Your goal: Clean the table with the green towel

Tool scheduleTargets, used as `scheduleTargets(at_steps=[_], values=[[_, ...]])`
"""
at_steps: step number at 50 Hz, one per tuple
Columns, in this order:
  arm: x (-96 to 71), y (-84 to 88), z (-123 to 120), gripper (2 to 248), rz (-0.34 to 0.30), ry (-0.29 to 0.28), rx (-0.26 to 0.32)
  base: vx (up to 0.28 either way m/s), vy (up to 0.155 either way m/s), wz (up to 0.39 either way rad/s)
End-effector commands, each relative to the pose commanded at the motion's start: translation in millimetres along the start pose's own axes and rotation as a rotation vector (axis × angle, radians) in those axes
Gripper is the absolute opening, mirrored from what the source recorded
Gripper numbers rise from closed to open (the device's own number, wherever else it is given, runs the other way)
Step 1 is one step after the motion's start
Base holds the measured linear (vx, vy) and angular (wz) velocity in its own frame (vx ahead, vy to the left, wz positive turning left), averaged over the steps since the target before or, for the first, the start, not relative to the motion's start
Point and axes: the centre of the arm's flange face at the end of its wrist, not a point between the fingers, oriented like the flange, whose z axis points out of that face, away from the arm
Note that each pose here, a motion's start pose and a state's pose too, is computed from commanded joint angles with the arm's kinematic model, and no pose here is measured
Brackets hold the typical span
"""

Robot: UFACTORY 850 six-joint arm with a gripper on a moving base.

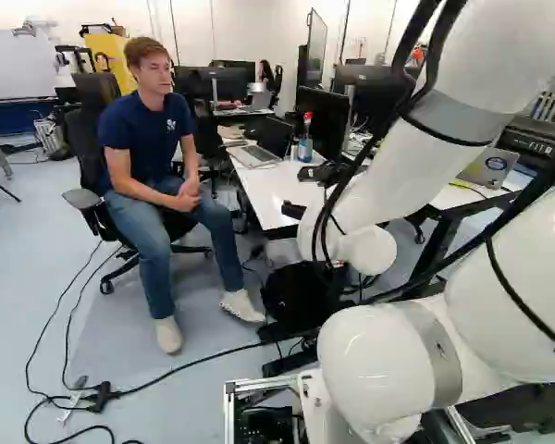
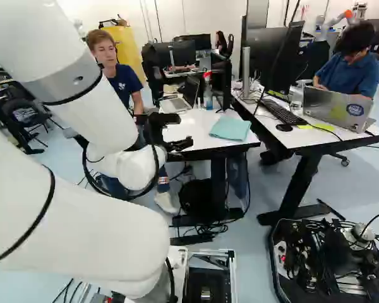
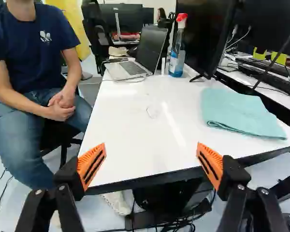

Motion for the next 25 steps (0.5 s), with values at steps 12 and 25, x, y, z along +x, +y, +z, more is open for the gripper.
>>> scheduleTargets(at_steps=[12, 25], values=[[21.3, 10.5, 11.9, 247, 0.011, 0.039, -0.035, 0.0, 0.0, 0.0], [39.1, 19.5, 21.6, 247, 0.019, 0.071, -0.062, 0.0, 0.0, 0.0]])
